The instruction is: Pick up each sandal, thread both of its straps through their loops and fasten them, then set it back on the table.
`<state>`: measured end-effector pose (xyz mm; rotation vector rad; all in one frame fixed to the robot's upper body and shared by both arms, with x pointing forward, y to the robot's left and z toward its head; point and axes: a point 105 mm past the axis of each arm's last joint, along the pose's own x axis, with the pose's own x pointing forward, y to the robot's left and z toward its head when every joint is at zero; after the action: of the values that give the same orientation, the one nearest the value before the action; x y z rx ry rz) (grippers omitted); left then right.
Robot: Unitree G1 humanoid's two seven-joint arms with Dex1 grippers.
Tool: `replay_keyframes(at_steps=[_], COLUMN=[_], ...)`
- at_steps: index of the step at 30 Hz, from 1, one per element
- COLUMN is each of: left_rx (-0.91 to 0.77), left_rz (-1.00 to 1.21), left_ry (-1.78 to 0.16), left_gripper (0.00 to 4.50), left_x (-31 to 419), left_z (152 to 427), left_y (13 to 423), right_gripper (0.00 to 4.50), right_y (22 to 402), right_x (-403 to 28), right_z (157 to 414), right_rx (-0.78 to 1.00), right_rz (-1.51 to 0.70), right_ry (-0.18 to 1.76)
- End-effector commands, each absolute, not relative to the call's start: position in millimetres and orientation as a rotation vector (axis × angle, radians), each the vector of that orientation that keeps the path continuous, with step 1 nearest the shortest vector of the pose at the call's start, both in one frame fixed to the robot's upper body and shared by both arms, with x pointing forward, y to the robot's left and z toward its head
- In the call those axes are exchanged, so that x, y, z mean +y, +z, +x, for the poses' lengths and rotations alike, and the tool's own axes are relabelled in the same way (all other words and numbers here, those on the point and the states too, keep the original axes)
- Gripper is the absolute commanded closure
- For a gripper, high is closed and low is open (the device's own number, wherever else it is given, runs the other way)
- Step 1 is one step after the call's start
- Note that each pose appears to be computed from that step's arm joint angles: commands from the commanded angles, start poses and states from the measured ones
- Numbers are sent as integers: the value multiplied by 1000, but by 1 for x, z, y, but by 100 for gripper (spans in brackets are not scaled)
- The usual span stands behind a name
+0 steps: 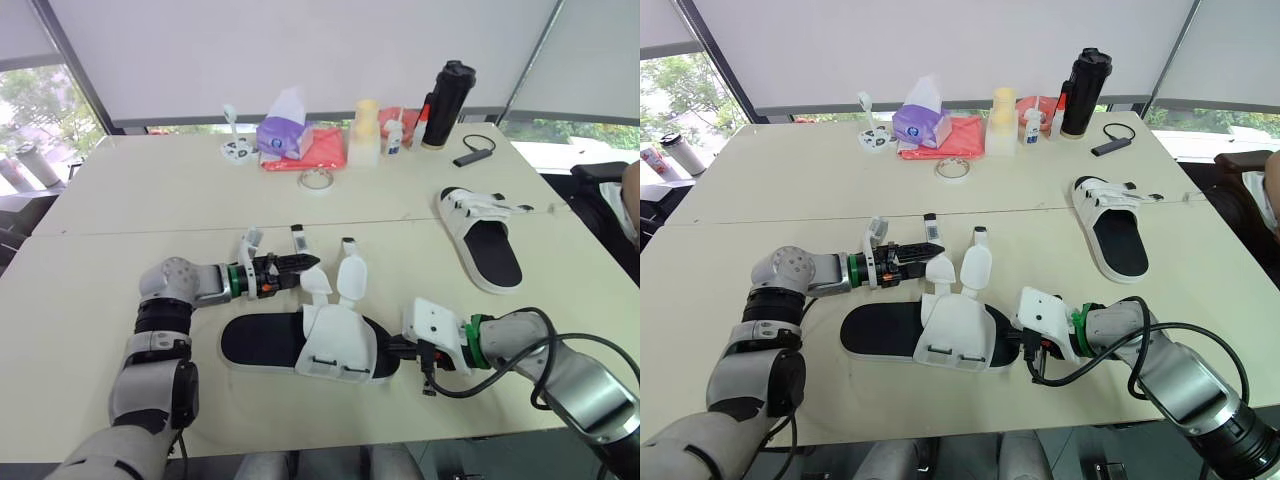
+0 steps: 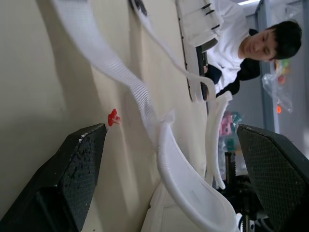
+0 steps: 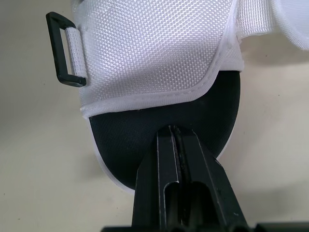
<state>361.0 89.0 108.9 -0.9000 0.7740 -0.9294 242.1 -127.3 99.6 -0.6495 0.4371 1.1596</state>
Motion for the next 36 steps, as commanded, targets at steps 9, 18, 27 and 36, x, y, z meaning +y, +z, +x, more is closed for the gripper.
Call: replay_keyframes(at_steps=[9, 18, 27, 36], left_rx=[685, 661, 660, 686], left_rz=[-964, -994, -979, -931], left_ry=[-872, -766, -746, -765], left_gripper=[7, 7, 63, 444], left_x=[75, 80, 81, 79], left_z=[383, 396, 397, 392], left_y=[112, 98, 89, 82], right_gripper=[450, 450, 450, 450], right_y=[92, 94, 94, 94], right_x=[-121, -121, -120, -116], right_z=[226, 224, 223, 225], right_rx=[479, 481, 482, 475], right_rz=[-642, -651, -655, -653], right_ry=[1231, 1238, 1247, 1256])
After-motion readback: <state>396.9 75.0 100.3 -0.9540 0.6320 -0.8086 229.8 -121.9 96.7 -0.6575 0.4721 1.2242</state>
